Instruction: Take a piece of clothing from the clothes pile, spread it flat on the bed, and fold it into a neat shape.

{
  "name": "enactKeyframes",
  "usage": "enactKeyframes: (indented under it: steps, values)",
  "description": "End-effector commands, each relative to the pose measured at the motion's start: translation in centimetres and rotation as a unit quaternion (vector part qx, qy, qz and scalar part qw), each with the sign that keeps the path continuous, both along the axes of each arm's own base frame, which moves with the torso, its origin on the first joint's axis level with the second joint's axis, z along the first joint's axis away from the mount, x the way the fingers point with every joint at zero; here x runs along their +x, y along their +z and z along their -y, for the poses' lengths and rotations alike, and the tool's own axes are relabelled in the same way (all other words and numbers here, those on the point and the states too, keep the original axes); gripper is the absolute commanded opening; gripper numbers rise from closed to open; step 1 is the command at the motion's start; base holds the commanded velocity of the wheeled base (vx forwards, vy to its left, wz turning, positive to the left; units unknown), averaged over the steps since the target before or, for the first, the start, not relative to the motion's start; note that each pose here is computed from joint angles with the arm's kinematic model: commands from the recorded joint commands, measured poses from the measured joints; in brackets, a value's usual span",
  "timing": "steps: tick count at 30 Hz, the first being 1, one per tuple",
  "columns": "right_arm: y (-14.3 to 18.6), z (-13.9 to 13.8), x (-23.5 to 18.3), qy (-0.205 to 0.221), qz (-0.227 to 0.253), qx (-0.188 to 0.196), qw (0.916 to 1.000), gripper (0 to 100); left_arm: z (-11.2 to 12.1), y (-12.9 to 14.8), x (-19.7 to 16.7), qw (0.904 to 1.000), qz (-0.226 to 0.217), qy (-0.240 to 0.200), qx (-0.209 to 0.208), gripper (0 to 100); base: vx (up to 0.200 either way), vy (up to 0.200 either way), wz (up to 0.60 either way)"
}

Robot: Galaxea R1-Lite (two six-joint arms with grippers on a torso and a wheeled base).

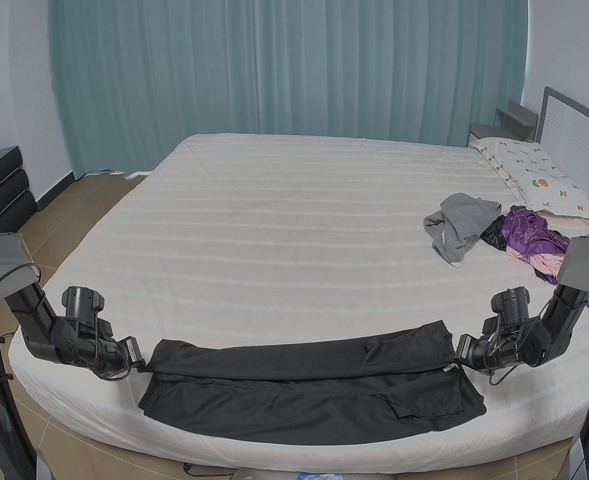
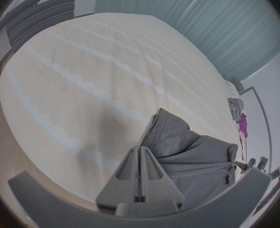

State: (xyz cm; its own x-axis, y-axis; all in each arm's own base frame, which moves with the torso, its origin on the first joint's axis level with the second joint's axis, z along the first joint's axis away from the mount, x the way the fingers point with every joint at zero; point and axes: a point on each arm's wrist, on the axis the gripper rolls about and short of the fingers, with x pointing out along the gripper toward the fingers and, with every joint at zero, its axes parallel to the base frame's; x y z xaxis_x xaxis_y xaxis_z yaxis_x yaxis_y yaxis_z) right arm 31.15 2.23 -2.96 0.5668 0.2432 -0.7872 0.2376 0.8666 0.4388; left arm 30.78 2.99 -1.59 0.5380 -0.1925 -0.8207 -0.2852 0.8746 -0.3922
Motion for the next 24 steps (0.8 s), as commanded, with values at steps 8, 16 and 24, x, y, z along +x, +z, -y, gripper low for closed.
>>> enactKeyframes:
  steps: [8, 16, 24]
  values:
    - [-1.3, -0.5, -0.6, 0.021, -0.018, -0.041, 0.9988, 100, 0.2, 0.1, 0.0, 1.0, 0.001, -0.002, 0.003, 100, 0.0, 0.0, 0.0]
    - [2.4, 0.0, 0.4, 0.015, 0.049, -0.024, 0.9984, 100, 0.1, 1.9, 0.5, 0.9994, 0.033, 0.005, 0.004, 100, 0.0, 0.0, 0.0]
    - [3.3, -0.2, 2.7, -0.031, 0.074, 0.018, 0.9966, 100, 1.7, 2.6, 3.5, 0.9975, 0.062, 0.021, -0.024, 100, 0.0, 0.0, 0.0]
